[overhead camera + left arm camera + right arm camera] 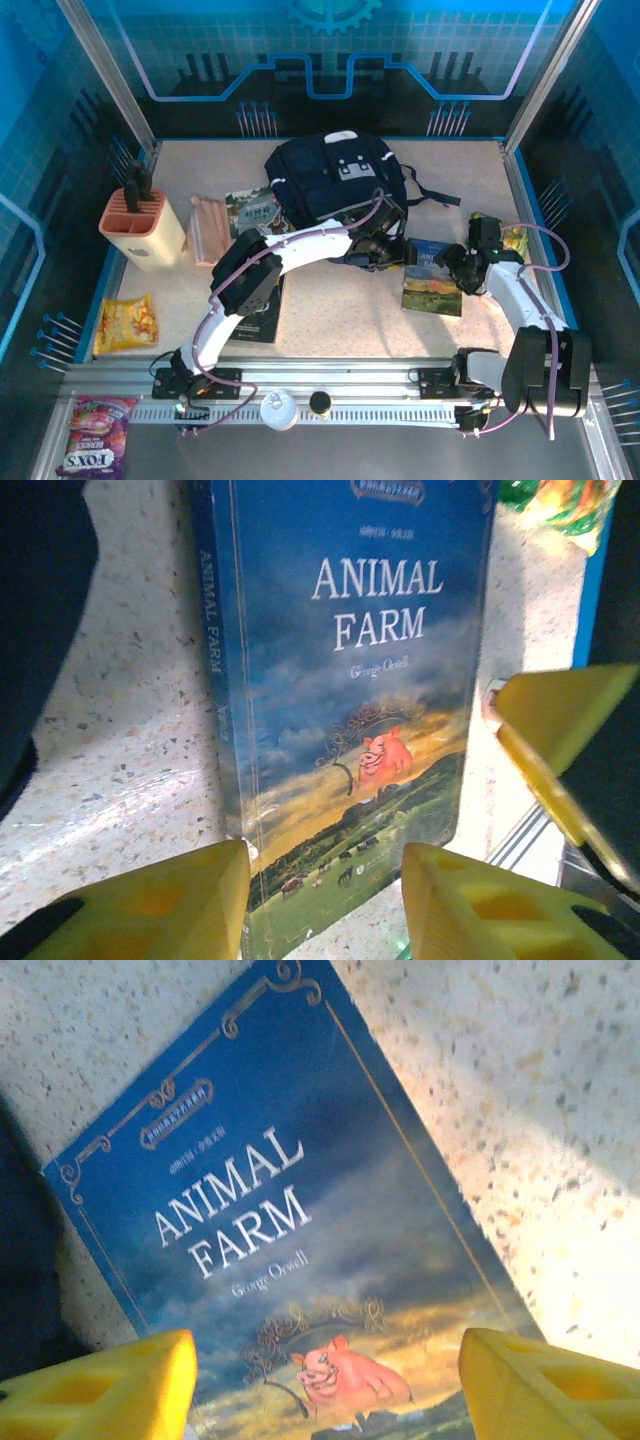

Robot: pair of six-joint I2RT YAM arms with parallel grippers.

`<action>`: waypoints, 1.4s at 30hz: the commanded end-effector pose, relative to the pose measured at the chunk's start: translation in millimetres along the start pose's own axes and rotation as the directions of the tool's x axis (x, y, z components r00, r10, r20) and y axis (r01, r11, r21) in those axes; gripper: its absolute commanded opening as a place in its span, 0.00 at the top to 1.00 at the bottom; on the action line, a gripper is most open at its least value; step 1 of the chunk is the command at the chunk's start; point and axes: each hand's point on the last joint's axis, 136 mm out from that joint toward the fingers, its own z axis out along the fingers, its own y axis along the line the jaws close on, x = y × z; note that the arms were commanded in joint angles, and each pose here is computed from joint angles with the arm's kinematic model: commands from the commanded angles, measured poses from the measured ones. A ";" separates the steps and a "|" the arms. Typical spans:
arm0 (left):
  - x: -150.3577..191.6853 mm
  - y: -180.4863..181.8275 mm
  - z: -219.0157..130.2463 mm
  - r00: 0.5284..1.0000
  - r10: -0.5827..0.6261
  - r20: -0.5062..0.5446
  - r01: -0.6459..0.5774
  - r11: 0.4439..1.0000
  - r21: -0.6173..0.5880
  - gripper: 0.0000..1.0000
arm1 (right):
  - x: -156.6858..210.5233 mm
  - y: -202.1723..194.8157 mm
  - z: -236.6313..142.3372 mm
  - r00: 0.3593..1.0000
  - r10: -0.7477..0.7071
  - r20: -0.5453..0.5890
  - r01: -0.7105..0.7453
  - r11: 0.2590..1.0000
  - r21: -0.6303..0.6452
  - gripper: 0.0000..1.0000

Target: Pack the student bag

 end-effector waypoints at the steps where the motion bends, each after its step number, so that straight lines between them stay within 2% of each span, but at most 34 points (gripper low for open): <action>1: 4.4 5.0 11.8 1.000 0.017 -0.018 -0.018 0.998 -0.056 0.57 | -11.1 1.1 5.9 0.997 -0.074 -0.007 0.074 0.997 0.001 0.34; 8: 3.0 18.4 26.2 1.000 -0.007 -0.014 0.006 0.992 -0.123 0.61 | -7.5 8.1 26.6 0.989 -0.112 -0.093 0.111 0.994 -0.018 0.39; 27: 1.5 27.8 51.2 0.996 -0.068 -0.051 0.059 0.987 -0.150 0.53 | 16.4 -17.2 48.5 0.983 -0.020 -0.185 0.028 0.999 0.041 0.35; 33: 0.4 -0.4 49.2 0.996 -0.032 -0.077 0.030 0.999 -0.034 0.60 | 19.7 -17.7 50.1 0.981 0.002 -0.196 0.004 0.999 0.031 0.36; 42: -1.2 -58.2 1.6 0.997 0.079 -0.016 -0.076 0.991 0.112 0.71 | 20.5 -24.0 47.5 0.982 0.049 -0.180 -0.041 0.998 0.049 0.38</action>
